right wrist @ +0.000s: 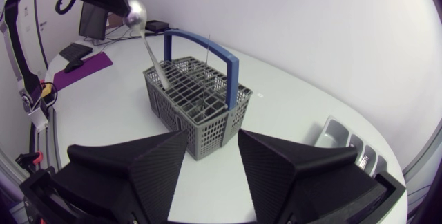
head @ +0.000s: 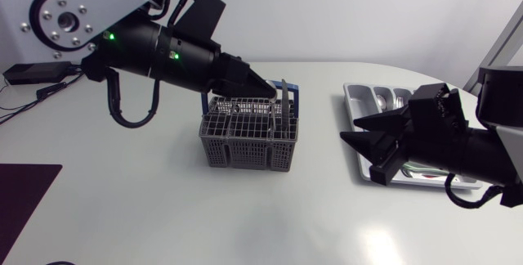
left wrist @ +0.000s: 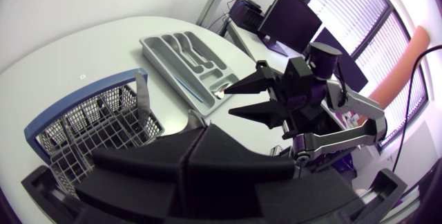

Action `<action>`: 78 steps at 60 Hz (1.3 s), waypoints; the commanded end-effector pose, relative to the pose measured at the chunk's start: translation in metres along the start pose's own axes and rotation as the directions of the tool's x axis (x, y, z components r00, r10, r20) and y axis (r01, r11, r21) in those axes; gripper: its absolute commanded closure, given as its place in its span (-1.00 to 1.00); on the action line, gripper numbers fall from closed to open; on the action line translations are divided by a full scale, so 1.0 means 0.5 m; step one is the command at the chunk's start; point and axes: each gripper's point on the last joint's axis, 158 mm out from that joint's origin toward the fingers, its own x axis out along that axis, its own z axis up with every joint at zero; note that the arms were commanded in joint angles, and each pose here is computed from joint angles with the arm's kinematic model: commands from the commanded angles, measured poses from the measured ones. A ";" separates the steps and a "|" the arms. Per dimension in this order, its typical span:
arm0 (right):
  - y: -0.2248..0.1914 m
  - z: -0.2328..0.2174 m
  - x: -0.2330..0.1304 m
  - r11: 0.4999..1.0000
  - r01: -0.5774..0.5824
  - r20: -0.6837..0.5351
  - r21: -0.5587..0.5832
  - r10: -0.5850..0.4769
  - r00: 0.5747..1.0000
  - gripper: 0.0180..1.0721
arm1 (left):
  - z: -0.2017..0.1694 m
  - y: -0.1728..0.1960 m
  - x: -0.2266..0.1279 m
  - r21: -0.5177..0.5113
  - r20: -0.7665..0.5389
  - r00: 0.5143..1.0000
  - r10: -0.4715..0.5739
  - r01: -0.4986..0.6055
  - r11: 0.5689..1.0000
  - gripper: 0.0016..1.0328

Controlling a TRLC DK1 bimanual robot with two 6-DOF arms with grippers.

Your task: Unload the cutlery basket into the drawer organizer.

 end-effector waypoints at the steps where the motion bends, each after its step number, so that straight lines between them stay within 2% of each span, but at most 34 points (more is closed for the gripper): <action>1: -0.012 0.005 -0.009 1.000 -0.011 -0.011 -0.024 0.010 1.000 -0.06 | 0.012 -0.018 0.012 0.091 -0.029 0.999 -0.030 0.033 0.995 0.66; 10: -0.003 0.006 -0.020 0.993 -0.061 -0.024 -0.100 0.059 0.998 -0.06 | -0.001 -0.035 0.038 0.156 -0.129 0.988 -0.086 0.106 0.982 0.66; 17: 0.033 -0.023 -0.017 0.963 -0.149 -0.079 -0.226 0.135 0.988 -0.06 | -0.015 -0.041 0.058 0.206 -0.188 0.976 -0.109 0.148 0.967 0.66; 24: 0.065 -0.039 -0.004 0.938 -0.264 -0.121 -0.226 0.242 0.963 -0.06 | -0.036 -0.045 0.074 0.256 -0.244 0.961 -0.129 0.192 0.948 0.66; 41: 0.115 -0.019 0.004 0.835 -0.514 -0.138 -0.195 0.496 0.857 -0.06 | -0.084 -0.108 0.087 0.322 -0.358 0.904 -0.232 0.353 0.878 0.66; 50: 0.125 -0.009 0.008 0.794 -0.568 -0.135 -0.216 0.552 0.823 -0.06 | -0.111 -0.134 0.081 0.345 -0.438 0.861 -0.261 0.428 0.835 0.66; 59: 0.166 -0.019 -0.012 0.710 -0.664 -0.175 -0.233 0.641 0.747 -0.04 | -0.132 -0.152 0.070 0.323 -0.502 0.804 -0.320 0.517 0.792 0.66; 64: 0.193 -0.016 -0.024 0.667 -0.704 -0.185 -0.242 0.681 0.709 0.12 | -0.140 -0.156 0.066 0.315 -0.528 0.779 -0.337 0.549 0.774 0.66; 72: 0.226 -0.012 -0.040 0.617 -0.747 -0.206 -0.247 0.720 0.663 0.16 | -0.138 -0.160 0.068 0.312 -0.531 0.769 -0.355 0.567 0.762 0.66; 78: 0.245 -0.006 -0.048 0.590 -0.764 -0.214 -0.262 0.736 0.642 0.32 | -0.138 -0.161 0.070 0.309 -0.536 0.762 -0.363 0.578 0.755 0.66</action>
